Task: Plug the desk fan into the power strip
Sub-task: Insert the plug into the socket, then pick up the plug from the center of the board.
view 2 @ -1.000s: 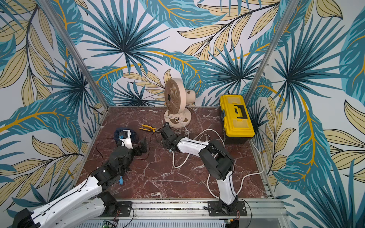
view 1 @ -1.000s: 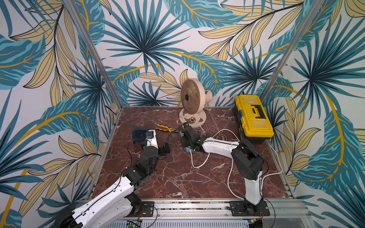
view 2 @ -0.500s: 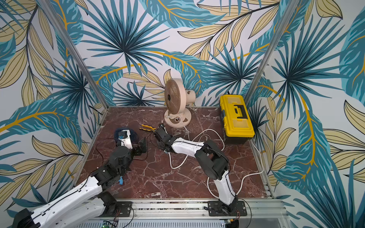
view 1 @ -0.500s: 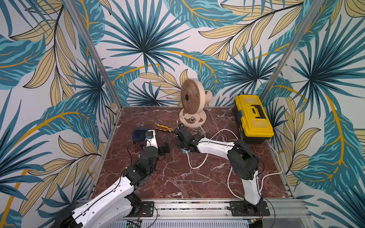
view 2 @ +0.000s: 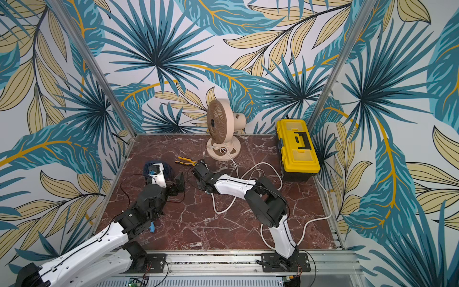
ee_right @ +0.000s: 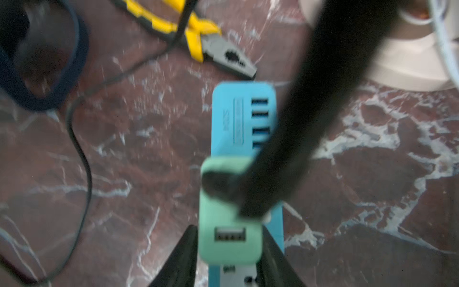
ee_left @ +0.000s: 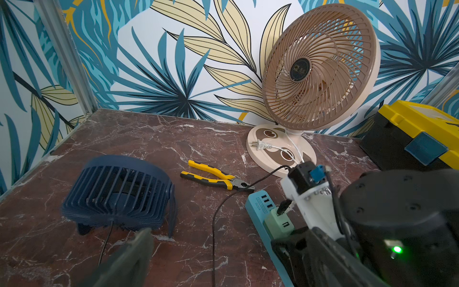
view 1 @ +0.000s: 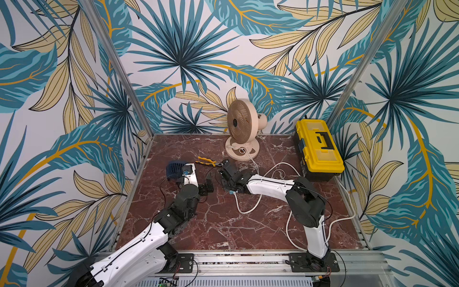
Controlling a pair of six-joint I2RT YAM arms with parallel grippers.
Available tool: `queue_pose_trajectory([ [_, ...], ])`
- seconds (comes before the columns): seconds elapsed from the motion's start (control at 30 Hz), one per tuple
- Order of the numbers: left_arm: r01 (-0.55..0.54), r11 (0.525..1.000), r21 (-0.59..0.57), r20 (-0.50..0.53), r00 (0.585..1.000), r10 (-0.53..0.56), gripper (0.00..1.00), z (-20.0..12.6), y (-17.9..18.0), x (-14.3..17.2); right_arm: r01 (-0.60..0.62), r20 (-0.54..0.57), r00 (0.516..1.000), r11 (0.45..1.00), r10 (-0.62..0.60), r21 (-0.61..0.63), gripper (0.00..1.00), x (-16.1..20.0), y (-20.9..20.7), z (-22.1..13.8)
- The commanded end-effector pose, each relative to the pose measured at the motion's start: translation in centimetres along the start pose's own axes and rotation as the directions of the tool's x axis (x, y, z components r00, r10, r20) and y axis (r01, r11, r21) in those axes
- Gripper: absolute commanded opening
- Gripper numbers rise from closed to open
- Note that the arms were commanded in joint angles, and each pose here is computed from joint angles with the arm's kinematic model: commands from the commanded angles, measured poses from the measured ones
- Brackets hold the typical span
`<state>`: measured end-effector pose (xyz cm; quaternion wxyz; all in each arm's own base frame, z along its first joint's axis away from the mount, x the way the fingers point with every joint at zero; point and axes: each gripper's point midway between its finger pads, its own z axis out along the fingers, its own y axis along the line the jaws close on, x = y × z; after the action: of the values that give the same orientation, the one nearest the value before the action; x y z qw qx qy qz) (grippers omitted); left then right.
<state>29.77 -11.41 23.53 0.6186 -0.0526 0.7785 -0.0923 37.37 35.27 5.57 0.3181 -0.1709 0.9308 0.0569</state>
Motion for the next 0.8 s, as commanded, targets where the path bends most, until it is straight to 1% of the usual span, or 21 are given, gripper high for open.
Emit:
queue_pose_trajectory([
  [0.0, 0.019, 1.000, 0.004, 0.024, 1.000, -0.019, 1.00, -0.3, 0.1, -0.8, 0.041, -0.102, 0.994, 0.999, -0.044, -0.034, 0.49, 2.5, 0.3, -1.8],
  [0.17, 0.024, 1.000, 0.009, 0.025, 0.999, -0.024, 1.00, -0.3, 0.0, -0.9, 0.026, -0.062, 0.998, 0.998, -0.030, -0.060, 0.57, 1.3, 0.3, -3.9],
  [0.3, 0.028, 0.999, 0.024, 0.025, 0.999, -0.029, 1.00, -0.4, -0.2, -0.8, 0.013, -0.032, 0.999, 0.997, -0.016, -0.081, 0.67, 0.7, 0.1, -5.8],
  [0.33, 0.029, 0.999, 0.027, 0.025, 0.999, -0.030, 1.00, -0.4, -0.3, -0.9, 0.013, -0.024, 1.000, 0.996, -0.015, -0.092, 0.70, 0.6, 0.0, -6.3],
  [0.4, 0.031, 0.999, 0.030, 0.023, 0.999, -0.032, 1.00, -0.4, -0.3, -0.9, 0.014, -0.014, 1.000, 0.993, -0.015, -0.121, 0.81, 0.6, 0.1, -7.4],
  [0.47, 0.035, 0.999, 0.040, 0.024, 0.999, -0.036, 1.00, -0.5, -0.5, -1.1, 0.021, -0.011, 1.000, 0.990, -0.023, -0.140, 0.91, 1.2, -0.2, -8.4],
  [0.53, 0.043, 0.997, 0.057, 0.024, 0.999, -0.044, 1.00, -0.7, -0.7, -1.2, 0.035, -0.003, 0.999, 0.987, -0.036, -0.155, 0.99, 1.8, -0.6, -9.4],
  [0.6, 0.048, 0.996, 0.074, 0.026, 0.998, -0.050, 1.00, -0.8, -0.9, -1.3, 0.048, 0.016, 0.999, 0.983, -0.046, -0.176, 1.00, 2.0, -0.8, -10.4],
  [0.77, 0.069, 0.993, 0.093, 0.015, 0.997, -0.071, 1.00, -0.9, -1.3, -1.3, 0.069, 0.084, 0.995, 0.960, -0.048, -0.272, 1.00, 2.0, -0.3, -12.5],
])
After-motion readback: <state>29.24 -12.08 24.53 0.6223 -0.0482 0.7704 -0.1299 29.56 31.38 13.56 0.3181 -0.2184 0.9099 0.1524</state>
